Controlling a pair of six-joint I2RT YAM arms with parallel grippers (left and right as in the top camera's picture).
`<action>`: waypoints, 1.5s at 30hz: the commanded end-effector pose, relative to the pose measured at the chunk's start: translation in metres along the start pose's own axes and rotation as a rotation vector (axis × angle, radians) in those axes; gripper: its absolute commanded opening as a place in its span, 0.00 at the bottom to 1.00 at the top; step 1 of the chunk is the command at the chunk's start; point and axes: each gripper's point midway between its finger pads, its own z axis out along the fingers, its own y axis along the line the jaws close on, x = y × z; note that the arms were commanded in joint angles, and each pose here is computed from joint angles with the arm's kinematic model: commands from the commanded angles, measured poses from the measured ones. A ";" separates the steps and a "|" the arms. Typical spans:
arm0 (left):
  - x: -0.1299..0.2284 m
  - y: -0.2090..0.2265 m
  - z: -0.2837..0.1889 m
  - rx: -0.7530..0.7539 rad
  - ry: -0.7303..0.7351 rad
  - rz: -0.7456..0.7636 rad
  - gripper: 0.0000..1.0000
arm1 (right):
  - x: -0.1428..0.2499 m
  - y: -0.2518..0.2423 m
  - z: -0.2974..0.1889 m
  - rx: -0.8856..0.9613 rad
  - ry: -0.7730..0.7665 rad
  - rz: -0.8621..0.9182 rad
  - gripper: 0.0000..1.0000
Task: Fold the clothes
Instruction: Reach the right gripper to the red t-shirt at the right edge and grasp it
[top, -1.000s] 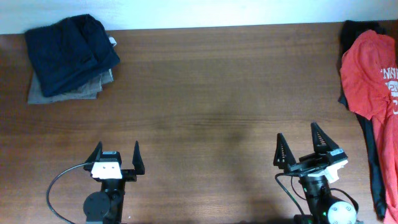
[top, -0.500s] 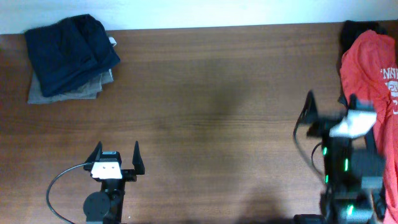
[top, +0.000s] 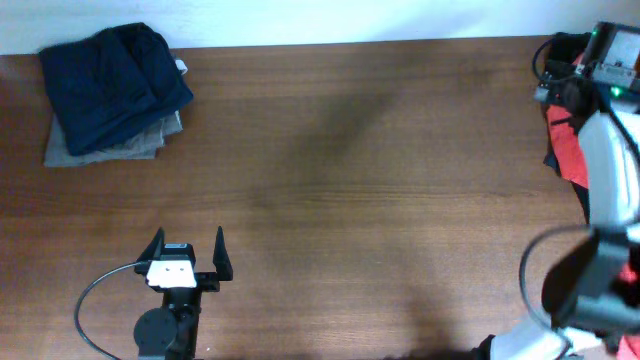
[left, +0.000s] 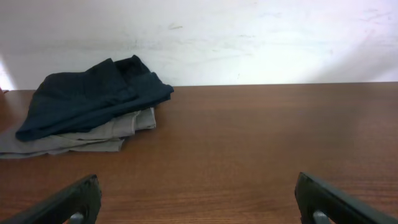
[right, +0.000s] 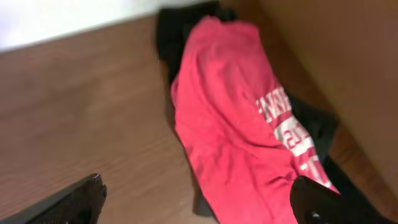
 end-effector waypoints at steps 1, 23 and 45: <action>0.001 -0.001 0.000 0.006 -0.001 -0.003 0.99 | 0.010 -0.001 0.034 0.030 0.040 -0.009 0.98; 0.001 -0.001 0.000 0.007 -0.001 -0.003 0.99 | 0.058 -0.005 0.127 0.102 0.124 -0.093 0.91; 0.001 -0.001 0.000 0.006 -0.001 -0.003 0.99 | 0.111 -0.014 0.165 0.222 0.245 -0.146 0.91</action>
